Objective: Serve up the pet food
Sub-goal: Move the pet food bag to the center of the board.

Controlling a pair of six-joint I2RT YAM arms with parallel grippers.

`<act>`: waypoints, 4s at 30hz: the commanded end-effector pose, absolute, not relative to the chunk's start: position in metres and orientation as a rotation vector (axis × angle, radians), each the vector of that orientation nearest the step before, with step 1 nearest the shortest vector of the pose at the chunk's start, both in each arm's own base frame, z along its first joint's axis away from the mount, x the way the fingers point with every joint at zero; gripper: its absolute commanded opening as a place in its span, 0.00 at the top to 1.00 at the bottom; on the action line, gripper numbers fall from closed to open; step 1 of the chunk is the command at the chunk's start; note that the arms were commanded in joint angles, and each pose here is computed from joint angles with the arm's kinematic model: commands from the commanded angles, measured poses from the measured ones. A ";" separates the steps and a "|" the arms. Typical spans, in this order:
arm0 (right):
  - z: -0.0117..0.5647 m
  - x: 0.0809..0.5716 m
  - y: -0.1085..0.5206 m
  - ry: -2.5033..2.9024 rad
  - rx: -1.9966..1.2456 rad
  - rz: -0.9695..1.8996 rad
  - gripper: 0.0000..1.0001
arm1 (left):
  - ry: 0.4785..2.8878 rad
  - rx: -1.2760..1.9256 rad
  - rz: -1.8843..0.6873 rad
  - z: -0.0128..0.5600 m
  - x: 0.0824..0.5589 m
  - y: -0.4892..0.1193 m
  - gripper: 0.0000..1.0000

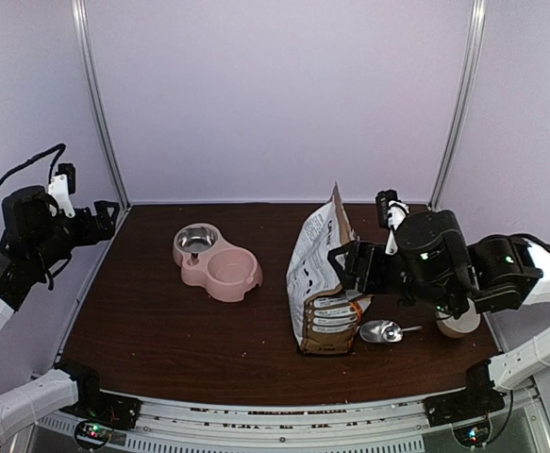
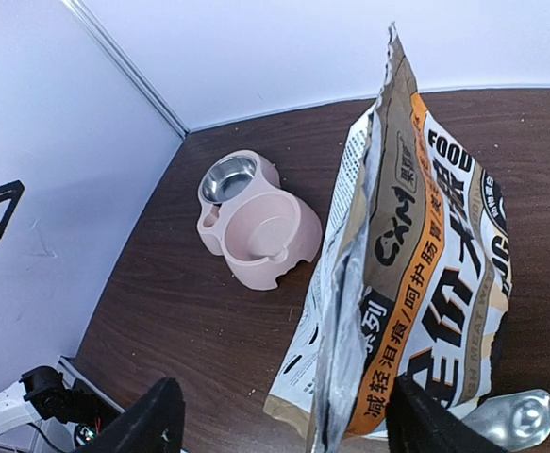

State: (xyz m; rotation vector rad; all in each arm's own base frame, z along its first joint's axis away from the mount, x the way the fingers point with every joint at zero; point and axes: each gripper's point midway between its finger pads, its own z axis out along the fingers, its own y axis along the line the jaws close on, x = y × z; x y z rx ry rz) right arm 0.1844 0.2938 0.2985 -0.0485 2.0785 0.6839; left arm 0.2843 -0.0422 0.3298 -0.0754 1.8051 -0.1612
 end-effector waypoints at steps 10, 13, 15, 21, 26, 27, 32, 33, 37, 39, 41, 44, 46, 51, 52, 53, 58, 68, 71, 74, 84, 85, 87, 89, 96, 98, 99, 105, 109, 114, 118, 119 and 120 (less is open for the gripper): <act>0.346 0.182 0.251 2.007 -0.145 0.653 0.09 | 1.926 -0.017 -0.506 0.327 0.255 -0.122 0.04; 0.345 0.188 0.242 2.046 -0.140 0.646 0.09 | 1.944 0.026 -0.533 0.332 0.256 -0.152 0.04; 0.342 0.193 0.236 2.070 -0.128 0.649 0.09 | 1.947 0.056 -0.560 0.336 0.257 -0.173 0.04; 0.323 0.210 0.227 2.150 -0.093 0.716 0.12 | 1.934 0.134 -0.679 0.350 0.253 -0.237 0.03; 0.315 0.218 0.231 2.182 -0.102 0.766 0.20 | 1.951 0.181 -0.791 0.348 0.244 -0.286 0.03; 0.315 0.218 0.233 2.186 -0.108 0.772 0.22 | 1.958 0.184 -0.822 0.347 0.242 -0.295 0.03; 0.314 0.222 0.248 2.205 -0.138 0.814 0.34 | 1.984 0.208 -0.944 0.338 0.235 -0.329 0.05; 0.312 0.222 0.251 2.212 -0.142 0.819 0.36 | 1.991 0.216 -0.956 0.336 0.234 -0.334 0.06; 0.308 0.226 0.261 2.233 -0.146 0.833 0.45 | 2.000 0.251 -0.982 0.332 0.235 -0.351 0.14; 0.306 0.227 0.263 2.241 -0.153 0.829 0.50 | 2.001 0.269 -0.998 0.332 0.235 -0.360 0.18; 0.305 0.226 0.263 2.249 -0.156 0.824 0.54 | 1.995 0.284 -1.021 0.332 0.236 -0.368 0.20; 0.310 0.225 0.258 2.230 -0.142 0.824 0.57 | 1.987 0.300 -1.049 0.332 0.233 -0.379 0.22; 0.319 0.225 0.253 2.202 -0.130 0.824 0.58 | 1.984 0.302 -1.061 0.332 0.232 -0.384 0.22; 0.344 0.222 0.244 2.138 -0.102 0.860 0.64 | 1.967 0.308 -1.079 0.338 0.226 -0.394 0.22; 0.345 0.220 0.244 2.132 -0.100 0.874 0.66 | 1.966 0.310 -1.081 0.338 0.224 -0.396 0.22; 0.344 0.218 0.244 2.131 -0.100 0.886 0.67 | 1.964 0.314 -1.082 0.338 0.223 -0.397 0.22; 0.337 0.210 0.250 2.141 -0.111 0.964 0.77 | 1.969 0.328 -1.087 0.336 0.219 -0.402 0.21; 0.331 0.191 0.270 2.183 -0.204 1.042 0.81 | 1.963 0.328 -1.091 0.339 0.211 -0.404 0.21; 0.328 0.186 0.274 2.196 -0.219 1.048 0.81 | 1.969 0.329 -1.083 0.337 0.210 -0.403 0.20; 0.321 0.184 0.275 2.216 -0.222 1.031 0.83 | 1.970 0.325 -1.083 0.337 0.210 -0.403 0.20; 0.313 0.186 0.268 2.229 -0.182 0.985 0.89 | 1.967 0.323 -1.083 0.338 0.206 -0.404 0.20; 0.312 0.186 0.268 2.232 -0.184 0.983 0.89 | 1.967 0.323 -1.083 0.338 0.206 -0.404 0.20; 0.308 0.187 0.267 2.239 -0.180 0.972 0.89 | 1.966 0.322 -1.084 0.339 0.205 -0.404 0.20; 0.306 0.187 0.267 2.244 -0.177 0.969 0.89 | 1.966 0.321 -1.085 0.339 0.205 -0.404 0.20; 0.307 0.186 0.270 2.235 -0.184 0.988 0.92 | 1.962 0.317 -1.084 0.340 0.204 -0.403 0.19; 0.307 0.186 0.273 2.233 -0.190 1.004 0.94 | 1.962 0.314 -1.080 0.340 0.204 -0.402 0.19; 0.307 0.186 0.275 2.233 -0.195 1.011 0.95 | 1.961 0.313 -1.079 0.341 0.204 -0.402 0.19; 0.303 0.183 0.287 2.227 -0.233 1.065 1.00 | 1.951 0.299 -1.075 0.344 0.204 -0.396 0.19; 0.309 0.176 0.301 2.185 -0.298 1.170 1.00 | 1.944 0.300 -1.079 0.347 0.203 -0.394 0.18; 0.323 0.158 0.325 2.111 -0.378 1.369 1.00 | 1.935 0.303 -1.081 0.350 0.203 -0.393 0.18; 0.333 0.140 0.343 2.067 -0.466 1.476 1.00 | 1.925 0.307 -1.089 0.355 0.202 -0.393 0.17; 0.334 0.135 0.346 2.063 -0.489 1.498 1.00 | 1.923 0.313 -1.094 0.356 0.201 -0.393 0.17; 0.336 0.131 0.349 2.060 -0.507 1.514 1.00 | 1.921 0.317 -1.095 0.357 0.200 -0.394 0.17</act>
